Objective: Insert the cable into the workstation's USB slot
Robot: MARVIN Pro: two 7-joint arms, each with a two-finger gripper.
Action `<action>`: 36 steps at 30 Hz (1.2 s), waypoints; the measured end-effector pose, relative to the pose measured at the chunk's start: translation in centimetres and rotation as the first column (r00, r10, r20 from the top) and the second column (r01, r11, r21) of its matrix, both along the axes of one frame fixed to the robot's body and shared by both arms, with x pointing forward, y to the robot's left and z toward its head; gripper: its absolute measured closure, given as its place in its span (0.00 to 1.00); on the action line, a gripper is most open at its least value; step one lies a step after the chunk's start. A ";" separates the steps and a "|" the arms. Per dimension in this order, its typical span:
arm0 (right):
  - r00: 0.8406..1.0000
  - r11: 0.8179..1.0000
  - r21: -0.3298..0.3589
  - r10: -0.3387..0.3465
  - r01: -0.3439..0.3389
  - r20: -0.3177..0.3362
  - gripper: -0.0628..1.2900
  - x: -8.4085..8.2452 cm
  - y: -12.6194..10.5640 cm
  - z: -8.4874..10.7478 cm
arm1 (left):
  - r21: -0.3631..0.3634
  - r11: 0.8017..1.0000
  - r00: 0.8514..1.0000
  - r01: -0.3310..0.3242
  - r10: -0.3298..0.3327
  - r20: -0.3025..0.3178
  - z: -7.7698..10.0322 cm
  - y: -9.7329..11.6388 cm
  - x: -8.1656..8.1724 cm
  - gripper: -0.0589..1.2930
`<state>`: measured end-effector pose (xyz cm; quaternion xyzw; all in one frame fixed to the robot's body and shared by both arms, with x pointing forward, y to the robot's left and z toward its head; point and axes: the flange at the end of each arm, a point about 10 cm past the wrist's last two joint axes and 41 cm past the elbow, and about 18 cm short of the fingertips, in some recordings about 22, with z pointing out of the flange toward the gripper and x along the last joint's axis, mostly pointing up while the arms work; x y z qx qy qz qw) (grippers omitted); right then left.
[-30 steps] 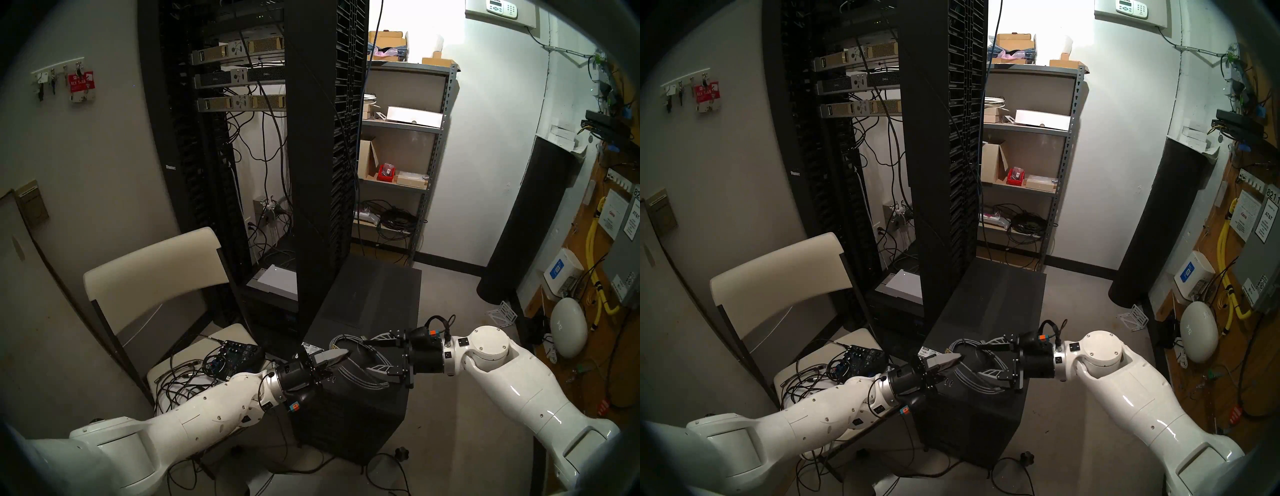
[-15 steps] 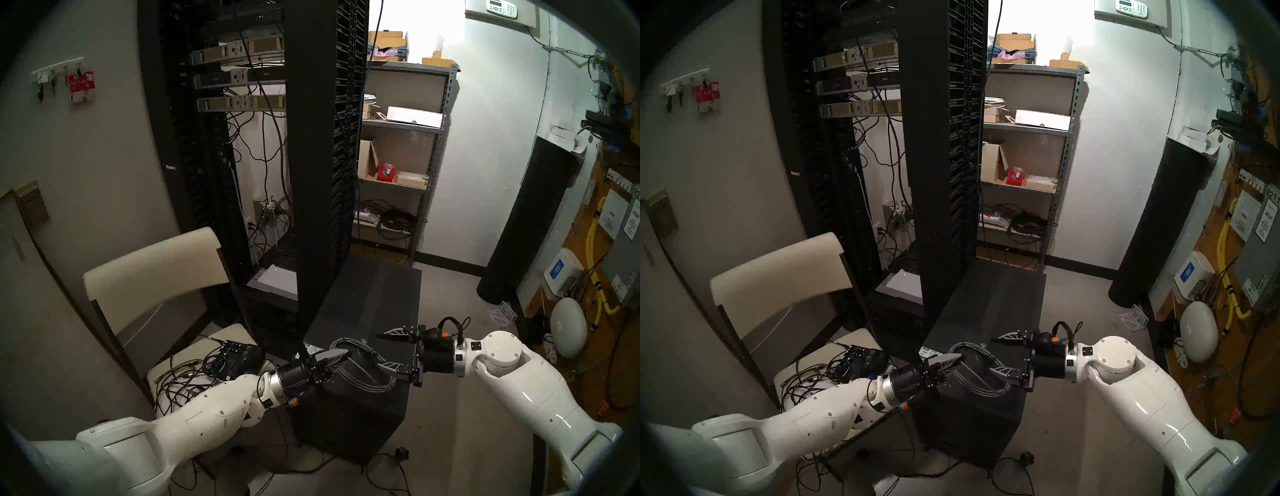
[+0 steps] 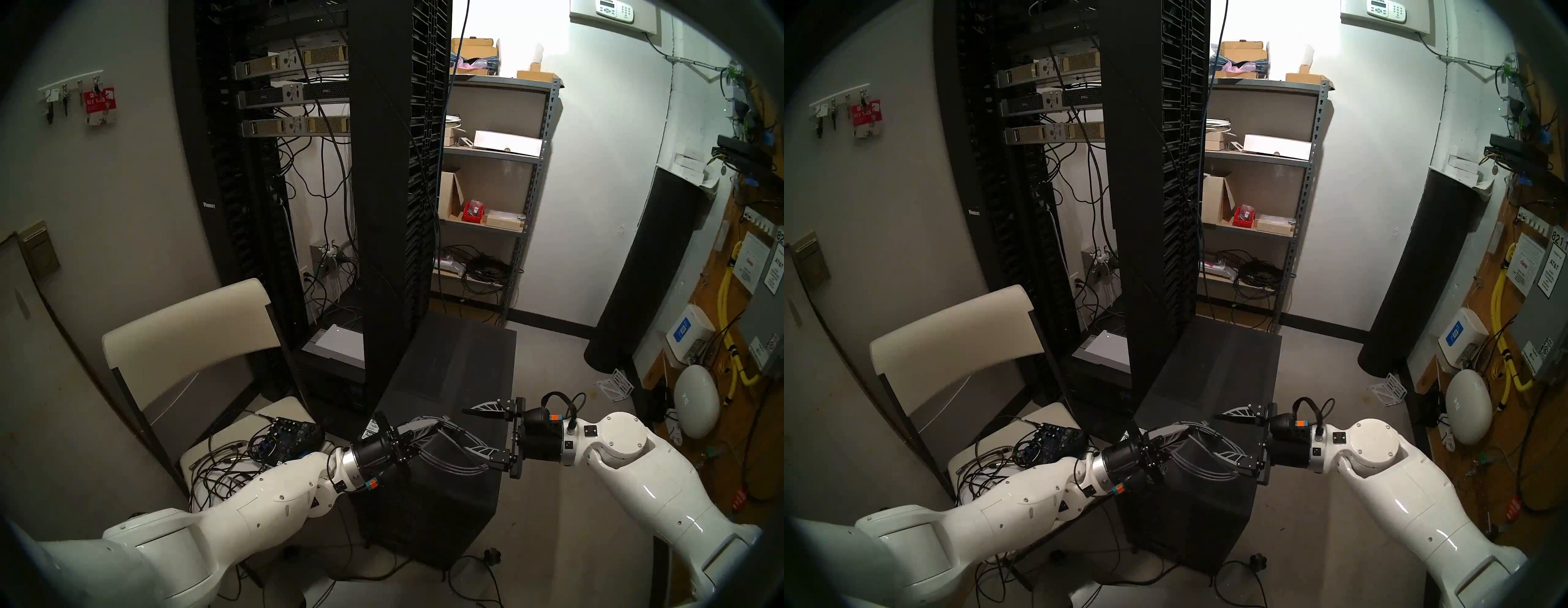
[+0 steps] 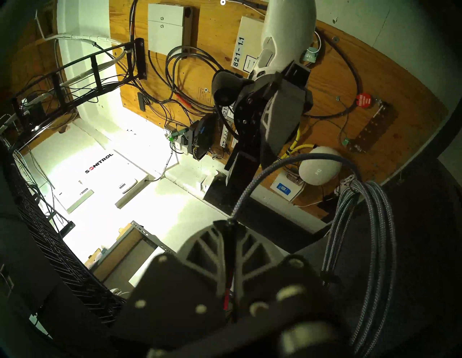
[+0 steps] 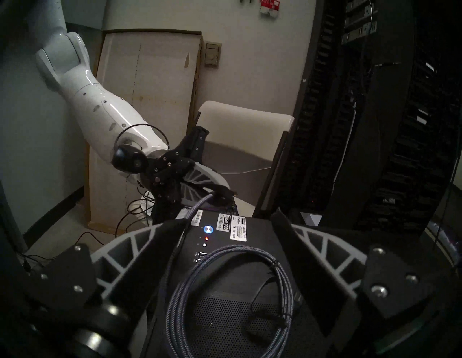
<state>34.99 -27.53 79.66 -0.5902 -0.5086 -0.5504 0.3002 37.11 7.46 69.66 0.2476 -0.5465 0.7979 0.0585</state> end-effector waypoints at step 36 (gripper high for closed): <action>0.980 0.977 0.121 0.188 -0.178 -0.073 0.97 -5.4 2.0 -2.1 | -0.017 1.000 0.998 0.003 -0.004 -0.057 1.7 -0.5 0.3 0.94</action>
